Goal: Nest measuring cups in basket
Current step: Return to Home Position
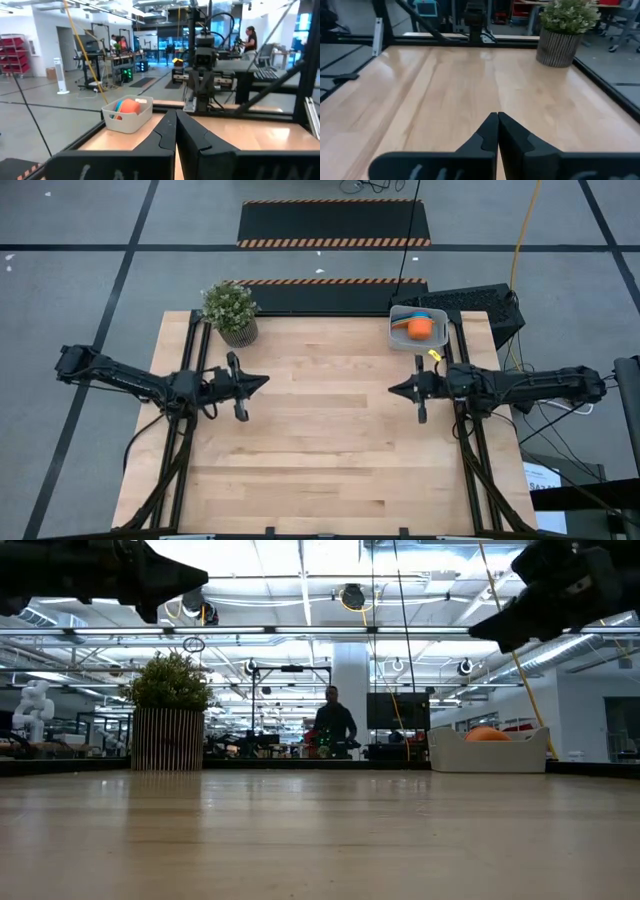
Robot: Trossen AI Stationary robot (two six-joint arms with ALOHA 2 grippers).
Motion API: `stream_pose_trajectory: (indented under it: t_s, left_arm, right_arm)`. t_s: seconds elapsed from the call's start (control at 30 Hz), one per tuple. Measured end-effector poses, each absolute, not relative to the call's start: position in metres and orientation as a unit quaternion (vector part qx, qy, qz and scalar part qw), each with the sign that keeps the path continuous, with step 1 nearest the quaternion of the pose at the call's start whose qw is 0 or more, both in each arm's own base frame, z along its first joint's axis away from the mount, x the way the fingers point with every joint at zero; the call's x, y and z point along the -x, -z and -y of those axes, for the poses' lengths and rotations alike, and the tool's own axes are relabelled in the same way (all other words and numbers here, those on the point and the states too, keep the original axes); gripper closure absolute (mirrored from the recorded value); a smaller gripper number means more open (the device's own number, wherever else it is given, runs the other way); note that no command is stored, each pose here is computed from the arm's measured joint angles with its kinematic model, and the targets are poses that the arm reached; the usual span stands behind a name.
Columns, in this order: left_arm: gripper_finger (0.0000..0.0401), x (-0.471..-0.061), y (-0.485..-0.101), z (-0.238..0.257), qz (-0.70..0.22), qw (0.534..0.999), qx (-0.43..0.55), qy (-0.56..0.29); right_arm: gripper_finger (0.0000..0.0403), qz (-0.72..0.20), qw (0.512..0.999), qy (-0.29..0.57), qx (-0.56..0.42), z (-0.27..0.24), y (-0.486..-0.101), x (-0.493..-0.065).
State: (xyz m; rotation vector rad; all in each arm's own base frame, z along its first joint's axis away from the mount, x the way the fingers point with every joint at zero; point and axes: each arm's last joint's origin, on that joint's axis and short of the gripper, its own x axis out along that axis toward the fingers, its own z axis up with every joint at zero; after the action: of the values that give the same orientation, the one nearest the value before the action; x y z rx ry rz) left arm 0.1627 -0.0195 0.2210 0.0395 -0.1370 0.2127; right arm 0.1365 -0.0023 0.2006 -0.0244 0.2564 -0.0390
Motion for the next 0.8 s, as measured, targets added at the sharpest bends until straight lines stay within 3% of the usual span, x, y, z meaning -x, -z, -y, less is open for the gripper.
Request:
stream_pose_trajectory:
  t_s: [0.33, 0.47, 0.8]
  left_arm:
    - [0.0381, -0.163, -0.215, 0.021, 0.039, 0.993, -0.022, -0.108]
    - [0.0387, -0.164, -0.212, 0.021, 0.026, 0.994, -0.023, -0.107]
    - [0.0394, -0.149, -0.194, 0.026, 0.056, 0.992, -0.031, -0.111]
  right_arm:
    - [0.0403, -0.085, 0.996, -0.008, 0.01, -0.004, -0.156, -0.123]
    - [0.0403, -0.047, 0.999, -0.013, 0.007, -0.005, -0.161, -0.122]
    - [0.0403, -0.067, 0.997, -0.033, 0.004, -0.007, -0.157, -0.121]
